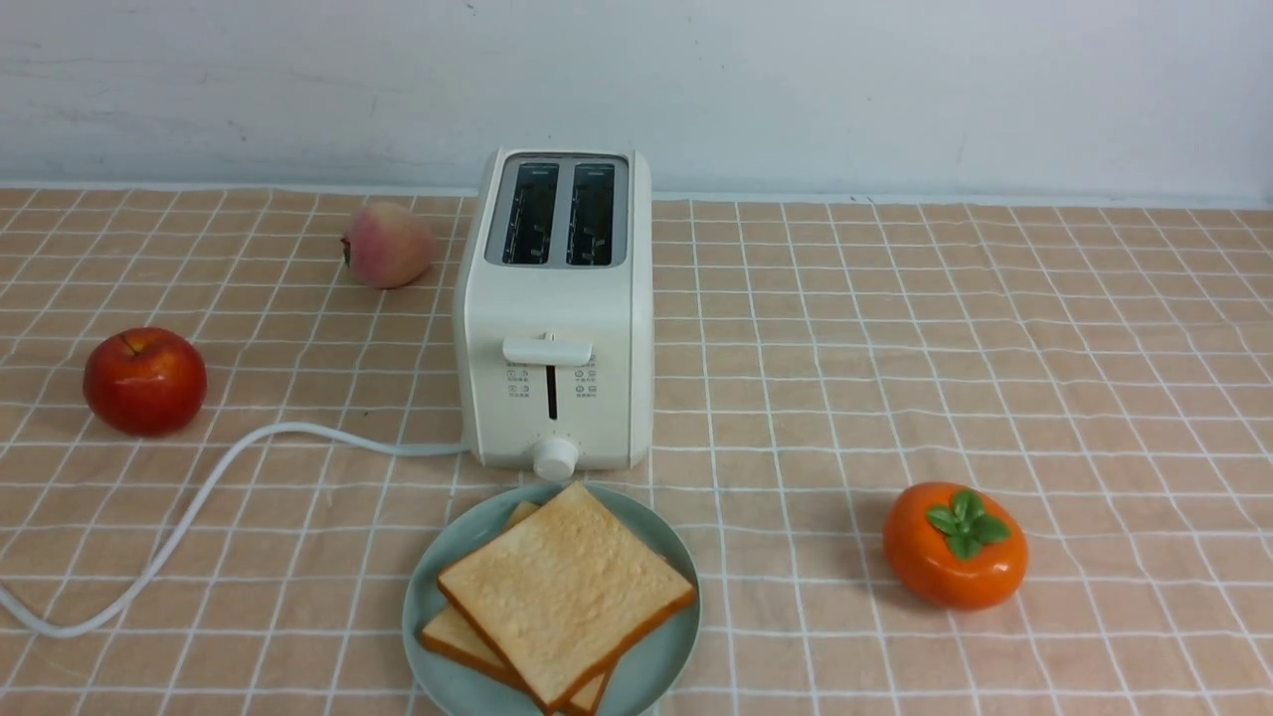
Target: Take toasted bread from bread machine on light coffee tablecloth place on plate.
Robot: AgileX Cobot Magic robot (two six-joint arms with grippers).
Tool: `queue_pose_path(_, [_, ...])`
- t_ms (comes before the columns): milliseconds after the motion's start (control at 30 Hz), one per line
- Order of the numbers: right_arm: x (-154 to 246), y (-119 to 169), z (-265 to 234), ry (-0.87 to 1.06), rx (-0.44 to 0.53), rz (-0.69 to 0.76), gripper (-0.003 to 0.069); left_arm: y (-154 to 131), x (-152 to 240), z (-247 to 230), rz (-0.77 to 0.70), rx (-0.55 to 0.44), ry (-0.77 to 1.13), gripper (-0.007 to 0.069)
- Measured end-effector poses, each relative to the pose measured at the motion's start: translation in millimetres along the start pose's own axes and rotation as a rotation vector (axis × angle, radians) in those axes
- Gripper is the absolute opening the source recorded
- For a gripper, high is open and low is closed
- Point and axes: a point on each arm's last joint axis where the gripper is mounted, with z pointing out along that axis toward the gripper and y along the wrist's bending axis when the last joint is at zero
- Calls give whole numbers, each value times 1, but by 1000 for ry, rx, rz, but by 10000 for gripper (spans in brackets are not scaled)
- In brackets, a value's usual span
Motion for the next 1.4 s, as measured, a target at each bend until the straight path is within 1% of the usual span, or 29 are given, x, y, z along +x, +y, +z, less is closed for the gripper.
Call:
queue_pose_path(67, [0, 3, -5, -22, -15, -59, 78, 0, 0, 0, 0, 0, 0, 25])
queue_pose_path(100, [0, 3, -5, -22, -14, -62, 78, 0, 0, 0, 0, 0, 0, 25])
queue_pose_path(200, [3, 1, -11, -51, 20, -109, 84, 0, 0, 0, 0, 0, 0, 31])
queue_pose_path(300, [5, -3, -15, -79, 79, -82, 86, 0, 0, 0, 0, 0, 0, 36])
queue_pose_path(333, [5, -3, -16, -80, 84, -92, 87, 0, 0, 0, 0, 0, 0, 36])
queue_pose_path(367, [7, -6, -18, -92, 115, -74, 88, 0, 0, 0, 0, 0, 0, 36])
queue_pose_path(500, [21, -13, -22, -75, 194, -40, 90, 0, 0, 0, 0, 0, 0, 39])
queue_pose_path(567, [25, -15, -22, -70, 210, -21, 92, 0, 0, 0, 0, 0, 0, 40])
queue_pose_path(600, [34, -18, -22, -55, 237, -4, 95, 0, 0, 0, 0, 0, 0, 44])
queue_pose_path(700, [44, -21, -20, -35, 254, 27, 97, 0, 0, 0, 0, 0, 0, 48])
queue_pose_path(733, [53, -24, -18, -12, 265, 44, 99, 0, 0, 0, 0, 0, 0, 49])
queue_pose_path(833, [62, -25, -16, 2, 269, 56, 102, 0, 0, 0, 0, 0, 0, 49])
queue_pose_path(933, [83, -27, -17, -3, 274, 60, 107, 0, 0, 0, 0, 0, 0, 50])
queue_pose_path(1000, [91, -28, -17, -8, 275, 60, 108, 0, 0, 0, 0, 0, 0, 52])
queue_pose_path(1067, [113, -30, -17, -10, 275, 59, 113, 0, 0, 0, 0, 0, 0, 54])
queue_pose_path(1133, [128, -31, -16, 39, 273, 71, 117, 0, 0, 0, 1, 0, -2, 56])
queue_pose_path(1400, [129, -30, -16, 53, 265, 94, 127, 0, 0, 0, 1, -1, 0, 64])
